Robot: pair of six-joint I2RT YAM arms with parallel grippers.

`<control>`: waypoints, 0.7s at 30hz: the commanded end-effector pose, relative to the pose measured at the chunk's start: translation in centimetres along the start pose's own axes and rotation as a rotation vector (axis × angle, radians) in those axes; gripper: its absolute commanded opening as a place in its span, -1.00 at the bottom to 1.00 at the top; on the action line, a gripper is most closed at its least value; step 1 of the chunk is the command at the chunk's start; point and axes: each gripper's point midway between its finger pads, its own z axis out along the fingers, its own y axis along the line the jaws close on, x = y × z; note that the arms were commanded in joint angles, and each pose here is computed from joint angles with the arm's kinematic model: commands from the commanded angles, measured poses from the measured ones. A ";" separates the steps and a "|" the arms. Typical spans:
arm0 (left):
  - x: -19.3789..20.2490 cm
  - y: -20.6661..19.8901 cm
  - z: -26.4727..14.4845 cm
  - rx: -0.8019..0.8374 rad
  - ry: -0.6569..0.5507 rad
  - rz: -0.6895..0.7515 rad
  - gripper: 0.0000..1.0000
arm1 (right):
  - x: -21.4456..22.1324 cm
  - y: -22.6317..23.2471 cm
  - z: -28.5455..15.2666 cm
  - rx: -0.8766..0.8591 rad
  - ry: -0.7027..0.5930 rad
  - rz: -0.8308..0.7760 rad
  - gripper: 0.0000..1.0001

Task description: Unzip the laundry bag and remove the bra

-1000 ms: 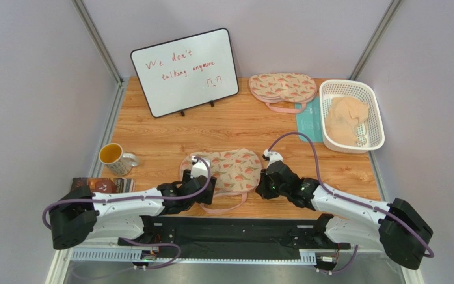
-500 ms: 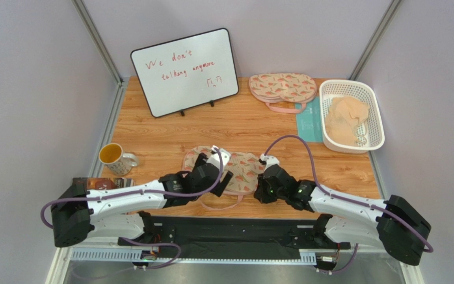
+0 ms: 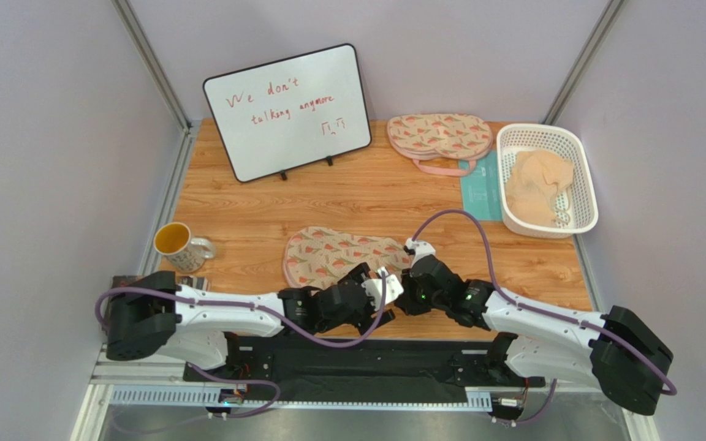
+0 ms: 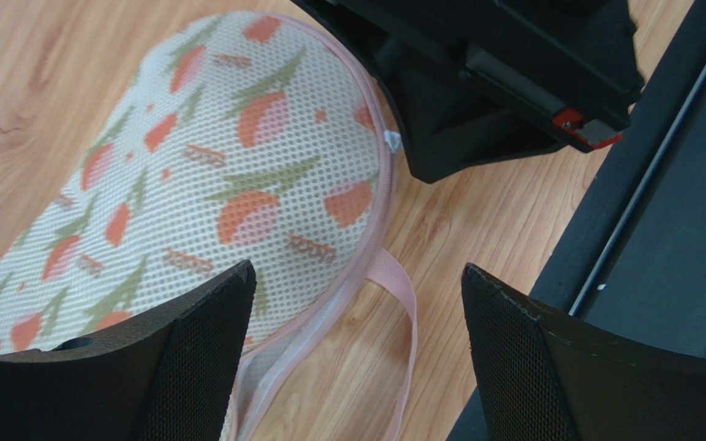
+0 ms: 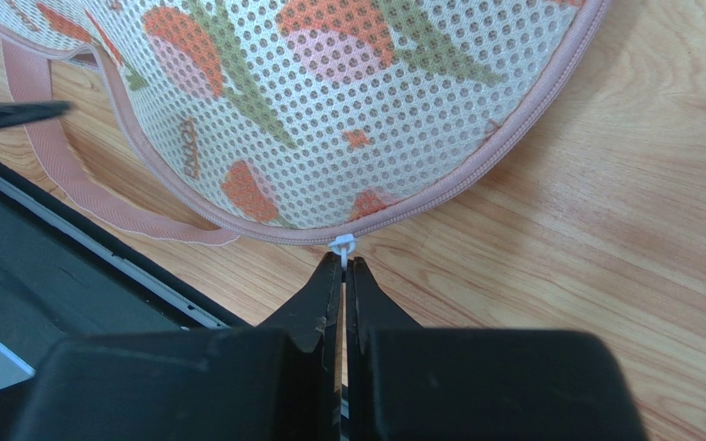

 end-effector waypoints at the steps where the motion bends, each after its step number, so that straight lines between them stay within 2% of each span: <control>1: -1.4 -1.0 1.8 0.007 -0.057 0.052 0.76 | -1.2 1.3 -0.2 -0.043 -0.034 0.001 -1.00; 9: -0.4 -0.7 3.5 -0.047 -0.043 0.062 0.75 | -1.3 1.6 -0.2 -0.052 -0.031 -0.004 -1.00; 12: 0.6 -0.5 4.1 -0.073 -0.011 0.066 0.65 | -1.3 1.5 -0.2 -0.051 -0.031 -0.002 -1.00; 15: 1.4 -0.3 4.3 -0.099 0.008 0.058 0.48 | -1.3 1.5 -0.1 -0.049 -0.029 -0.001 -1.00; 16: 1.7 -0.2 4.3 -0.102 0.014 0.061 0.34 | -1.2 1.5 -0.1 -0.047 -0.027 -0.002 -1.00; 21: 2.2 0.7 4.2 -0.158 0.031 0.069 -0.06 | -1.3 1.7 0.0 -0.053 -0.026 -0.001 -1.00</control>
